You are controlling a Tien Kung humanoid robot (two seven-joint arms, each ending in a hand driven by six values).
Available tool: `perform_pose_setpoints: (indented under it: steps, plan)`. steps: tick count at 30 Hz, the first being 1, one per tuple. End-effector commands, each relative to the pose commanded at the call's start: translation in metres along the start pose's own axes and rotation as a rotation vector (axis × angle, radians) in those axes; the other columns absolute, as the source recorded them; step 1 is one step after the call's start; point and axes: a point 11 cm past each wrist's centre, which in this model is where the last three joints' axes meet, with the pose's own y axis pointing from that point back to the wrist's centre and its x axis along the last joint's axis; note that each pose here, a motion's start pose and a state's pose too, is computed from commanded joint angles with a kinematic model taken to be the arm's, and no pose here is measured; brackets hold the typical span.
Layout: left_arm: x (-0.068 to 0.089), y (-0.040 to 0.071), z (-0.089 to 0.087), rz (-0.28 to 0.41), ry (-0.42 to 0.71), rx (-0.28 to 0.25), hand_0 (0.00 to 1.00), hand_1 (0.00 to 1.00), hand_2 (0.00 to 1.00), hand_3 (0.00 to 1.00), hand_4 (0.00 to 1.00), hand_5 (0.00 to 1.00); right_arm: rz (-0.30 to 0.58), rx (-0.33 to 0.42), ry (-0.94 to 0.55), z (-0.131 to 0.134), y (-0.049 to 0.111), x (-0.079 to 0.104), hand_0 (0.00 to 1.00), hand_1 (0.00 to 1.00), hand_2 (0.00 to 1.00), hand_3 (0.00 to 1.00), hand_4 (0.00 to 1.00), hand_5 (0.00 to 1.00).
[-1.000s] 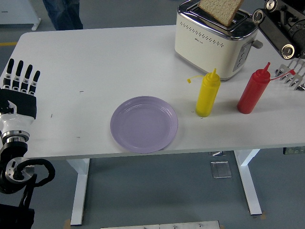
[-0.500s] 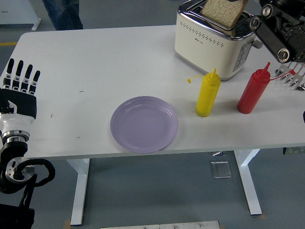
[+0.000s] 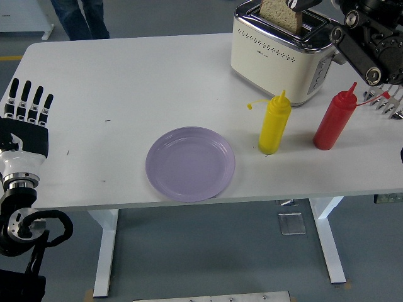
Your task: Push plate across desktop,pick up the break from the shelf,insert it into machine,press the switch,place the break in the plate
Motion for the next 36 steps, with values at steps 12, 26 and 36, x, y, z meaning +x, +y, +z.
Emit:
perform_pose_setpoints:
  steps: [12, 26, 36]
  plan:
    - [0.000, 0.000, 0.000, -0.001, -0.001, 0.001, 0.834, 0.837, 0.864, 0.822, 0.559, 0.998, 0.160, -0.002, -0.079, 0.014, 0.011, 0.026, 0.711, 0.706, 0.887, 0.913, 0.649, 0.379]
    - [0.000, -0.002, 0.006, 0.001, 0.001, -0.017, 0.833, 0.835, 0.863, 0.820, 0.561, 0.998, 0.314, -0.040, -0.122, 0.090, 0.050, 0.035, 0.438, 0.521, 0.739, 0.762, 0.381, 0.238]
    - [0.001, -0.001, 0.004, 0.003, 0.000, -0.013, 0.832, 0.834, 0.861, 0.819, 0.561, 0.998, 0.191, -0.071, -0.027, 0.125, 0.068, 0.000, 0.342, 0.443, 0.709, 0.674, 0.317, 0.264]
